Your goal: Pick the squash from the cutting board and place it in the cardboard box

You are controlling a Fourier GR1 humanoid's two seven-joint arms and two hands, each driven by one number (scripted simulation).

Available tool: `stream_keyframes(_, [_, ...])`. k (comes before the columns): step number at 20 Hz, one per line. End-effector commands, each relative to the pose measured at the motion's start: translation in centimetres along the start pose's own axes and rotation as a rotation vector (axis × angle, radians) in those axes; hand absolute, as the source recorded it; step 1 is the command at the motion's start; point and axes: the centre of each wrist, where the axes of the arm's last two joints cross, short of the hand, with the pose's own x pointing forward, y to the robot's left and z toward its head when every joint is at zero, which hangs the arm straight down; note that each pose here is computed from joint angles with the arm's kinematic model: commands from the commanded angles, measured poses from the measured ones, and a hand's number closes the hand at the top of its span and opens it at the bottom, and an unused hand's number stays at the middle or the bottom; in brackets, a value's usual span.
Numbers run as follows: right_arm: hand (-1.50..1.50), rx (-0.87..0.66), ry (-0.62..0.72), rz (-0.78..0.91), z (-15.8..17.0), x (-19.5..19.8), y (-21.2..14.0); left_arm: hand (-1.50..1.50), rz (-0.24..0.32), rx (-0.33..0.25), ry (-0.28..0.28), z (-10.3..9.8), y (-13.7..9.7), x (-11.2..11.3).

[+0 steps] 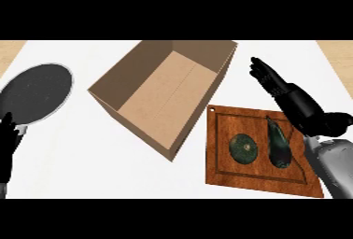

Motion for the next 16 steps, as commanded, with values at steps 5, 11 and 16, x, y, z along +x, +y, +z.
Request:
stream_keyframes(5, [-1.50, -0.446, 0.307, -0.032, 4.4, -5.1, 2.8, 0.00, 0.056, -0.386, -0.338, 1.9, -6.9, 6.2])
stream_keyframes(11, [-1.50, -0.493, 0.435, 0.595, 9.4, -7.2, -0.1, 0.00, 0.083, -0.540, -0.371, 3.6, -9.2, 6.8])
stream_keyframes(16, [-1.50, -0.502, 0.395, 0.883, 11.6, -7.1, 2.4, 0.00, 0.078, -0.607, -0.398, 4.3, -10.2, 7.6])
